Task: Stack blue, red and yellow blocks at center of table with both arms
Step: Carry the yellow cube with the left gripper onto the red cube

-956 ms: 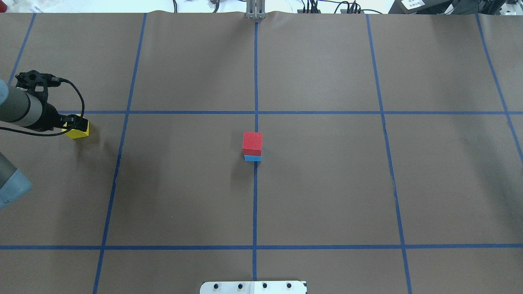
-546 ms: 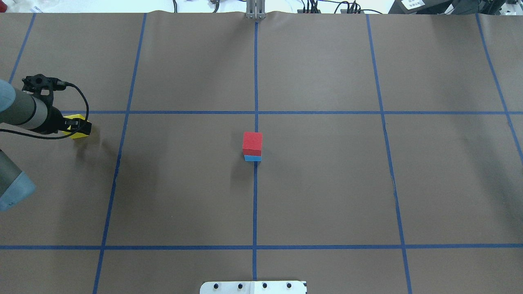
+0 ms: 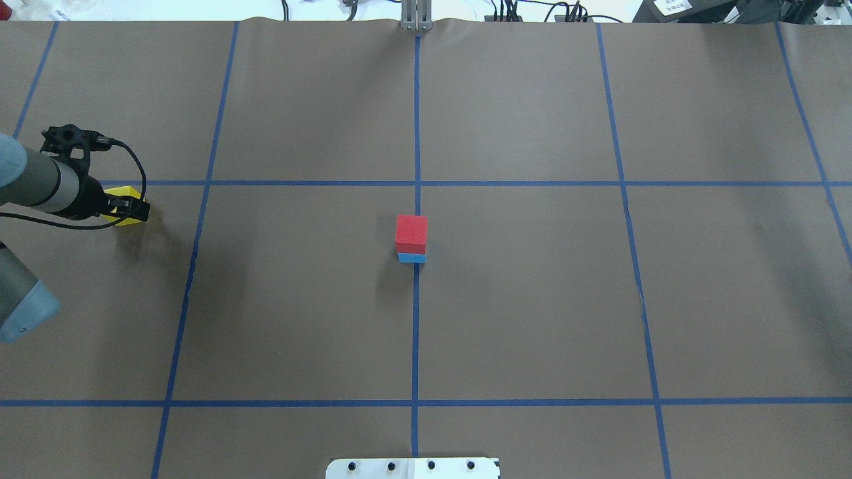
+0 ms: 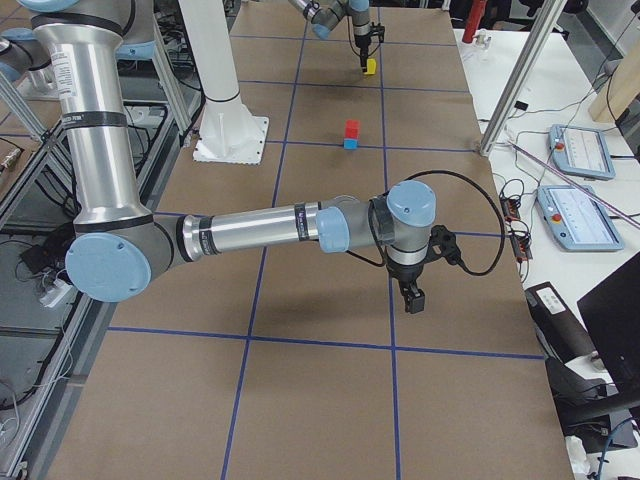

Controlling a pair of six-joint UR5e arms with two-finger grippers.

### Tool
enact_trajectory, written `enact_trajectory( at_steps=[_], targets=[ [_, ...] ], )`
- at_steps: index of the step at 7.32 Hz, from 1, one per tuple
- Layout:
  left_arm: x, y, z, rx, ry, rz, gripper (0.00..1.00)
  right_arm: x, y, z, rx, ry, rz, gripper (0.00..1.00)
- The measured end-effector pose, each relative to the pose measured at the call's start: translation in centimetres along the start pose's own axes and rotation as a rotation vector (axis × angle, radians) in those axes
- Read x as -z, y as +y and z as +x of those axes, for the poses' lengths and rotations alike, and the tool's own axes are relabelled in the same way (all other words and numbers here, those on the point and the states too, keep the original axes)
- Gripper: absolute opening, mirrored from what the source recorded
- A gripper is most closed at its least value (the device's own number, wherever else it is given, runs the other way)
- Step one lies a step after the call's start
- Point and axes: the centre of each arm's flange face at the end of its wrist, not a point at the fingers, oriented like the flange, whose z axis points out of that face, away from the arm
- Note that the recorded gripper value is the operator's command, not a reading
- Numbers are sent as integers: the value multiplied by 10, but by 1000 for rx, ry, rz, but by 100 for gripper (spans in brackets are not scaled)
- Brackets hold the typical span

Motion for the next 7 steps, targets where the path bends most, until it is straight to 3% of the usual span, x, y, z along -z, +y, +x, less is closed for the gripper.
enact_trajectory(
  at_steps=[1, 4, 7],
  targets=[
    [1, -1, 1, -9, 3, 2, 0, 0, 0, 0, 0, 0, 0, 100],
    [20, -8, 14, -39, 36, 20, 0, 0, -1, 0, 1, 0, 1, 100],
    [73, -57, 81, -29, 51, 24, 0, -1, 0, 0, -1, 0, -2, 100]
  ],
)
